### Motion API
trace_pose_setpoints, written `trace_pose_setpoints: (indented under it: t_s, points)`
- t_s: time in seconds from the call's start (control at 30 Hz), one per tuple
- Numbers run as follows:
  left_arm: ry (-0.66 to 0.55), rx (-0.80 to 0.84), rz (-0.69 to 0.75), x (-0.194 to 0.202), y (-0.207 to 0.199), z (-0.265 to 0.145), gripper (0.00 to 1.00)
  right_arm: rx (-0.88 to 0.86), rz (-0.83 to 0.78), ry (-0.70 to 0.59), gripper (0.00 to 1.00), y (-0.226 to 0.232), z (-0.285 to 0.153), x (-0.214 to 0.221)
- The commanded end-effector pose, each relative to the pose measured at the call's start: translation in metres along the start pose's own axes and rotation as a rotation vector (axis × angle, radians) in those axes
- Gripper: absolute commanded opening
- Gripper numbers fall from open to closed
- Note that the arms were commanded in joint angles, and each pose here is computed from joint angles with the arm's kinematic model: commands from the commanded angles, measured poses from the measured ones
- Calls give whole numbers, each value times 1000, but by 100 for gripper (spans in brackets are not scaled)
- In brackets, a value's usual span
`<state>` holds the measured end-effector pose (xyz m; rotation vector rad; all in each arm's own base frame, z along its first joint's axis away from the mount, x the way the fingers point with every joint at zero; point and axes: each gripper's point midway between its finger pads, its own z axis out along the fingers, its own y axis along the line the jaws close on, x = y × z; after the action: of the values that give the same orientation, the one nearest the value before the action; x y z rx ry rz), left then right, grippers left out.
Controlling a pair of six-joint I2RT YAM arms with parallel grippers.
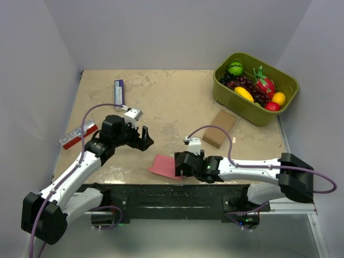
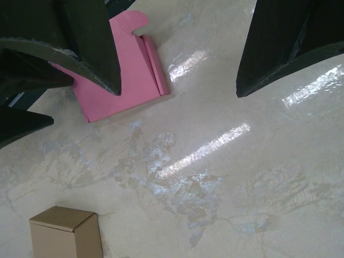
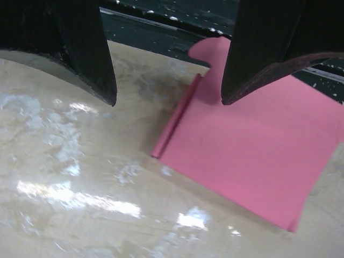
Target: Fold the paper box
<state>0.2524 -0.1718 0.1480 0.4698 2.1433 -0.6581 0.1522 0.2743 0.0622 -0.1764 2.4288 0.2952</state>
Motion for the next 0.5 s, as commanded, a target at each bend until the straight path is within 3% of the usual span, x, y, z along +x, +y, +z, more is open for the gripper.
trace_pose_setpoints:
  t_s: [0.0,0.2,0.47]
  points:
    - [-36,95,-70,-2,-17,1,89,-196,312,-19,80,22,-8,-14]
    - [-86,131,-161,2,-25,0,89,-236,414,1,78,17,-5,-2]
    - [-93,165,-284,36,-25,10,88,-270,495,-12,74,6,12,12]
